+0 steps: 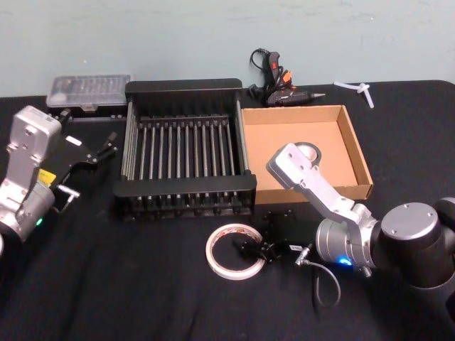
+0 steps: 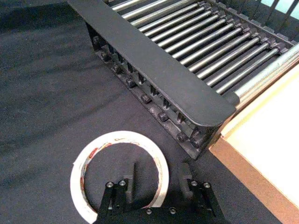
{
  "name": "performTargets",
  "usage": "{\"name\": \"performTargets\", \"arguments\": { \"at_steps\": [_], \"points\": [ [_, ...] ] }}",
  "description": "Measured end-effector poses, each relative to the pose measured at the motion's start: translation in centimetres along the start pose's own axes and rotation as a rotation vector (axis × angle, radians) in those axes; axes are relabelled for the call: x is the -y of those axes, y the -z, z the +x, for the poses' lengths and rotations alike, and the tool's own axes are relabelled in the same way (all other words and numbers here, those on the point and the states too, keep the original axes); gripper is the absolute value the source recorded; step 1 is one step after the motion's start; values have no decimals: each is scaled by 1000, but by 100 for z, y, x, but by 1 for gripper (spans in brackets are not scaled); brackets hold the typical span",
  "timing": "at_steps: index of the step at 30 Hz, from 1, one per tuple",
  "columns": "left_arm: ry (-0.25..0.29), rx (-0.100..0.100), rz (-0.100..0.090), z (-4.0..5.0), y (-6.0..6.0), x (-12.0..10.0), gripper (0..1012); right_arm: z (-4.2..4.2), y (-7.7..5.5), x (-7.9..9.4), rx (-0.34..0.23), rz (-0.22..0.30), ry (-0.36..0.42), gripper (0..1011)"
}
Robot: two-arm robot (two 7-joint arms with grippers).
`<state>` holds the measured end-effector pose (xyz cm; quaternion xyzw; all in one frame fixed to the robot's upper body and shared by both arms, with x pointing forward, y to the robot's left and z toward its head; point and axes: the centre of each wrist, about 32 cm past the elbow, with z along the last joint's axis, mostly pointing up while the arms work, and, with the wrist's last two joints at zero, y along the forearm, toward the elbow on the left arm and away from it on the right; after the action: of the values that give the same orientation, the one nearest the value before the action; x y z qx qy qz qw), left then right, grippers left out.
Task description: Pick up the white tape and place it into the black box , Pick up the silver tape and place it into the brown box.
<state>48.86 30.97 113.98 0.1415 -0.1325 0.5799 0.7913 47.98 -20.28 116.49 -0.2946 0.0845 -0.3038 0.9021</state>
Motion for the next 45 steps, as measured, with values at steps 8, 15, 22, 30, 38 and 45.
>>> {"name": "performTargets", "arguments": {
  "at_steps": [8,15,22,30,38,45],
  "points": [
    [0,0,0,0,0,0,1002,0,0,0,-1,0,-1,359],
    [0,0,0,0,0,0,1001,0,0,0,-1,0,-2,144],
    [0,0,0,0,0,0,1000,0,0,0,-1,0,-2,94],
    [0,0,0,0,0,0,1002,0,0,0,-1,0,-2,94],
    [0,0,0,0,0,0,1001,20,-10,30,-14,18,-17,94],
    [0,0,0,0,0,0,1000,35,-69,125,-27,51,-29,94]
  ]
}}
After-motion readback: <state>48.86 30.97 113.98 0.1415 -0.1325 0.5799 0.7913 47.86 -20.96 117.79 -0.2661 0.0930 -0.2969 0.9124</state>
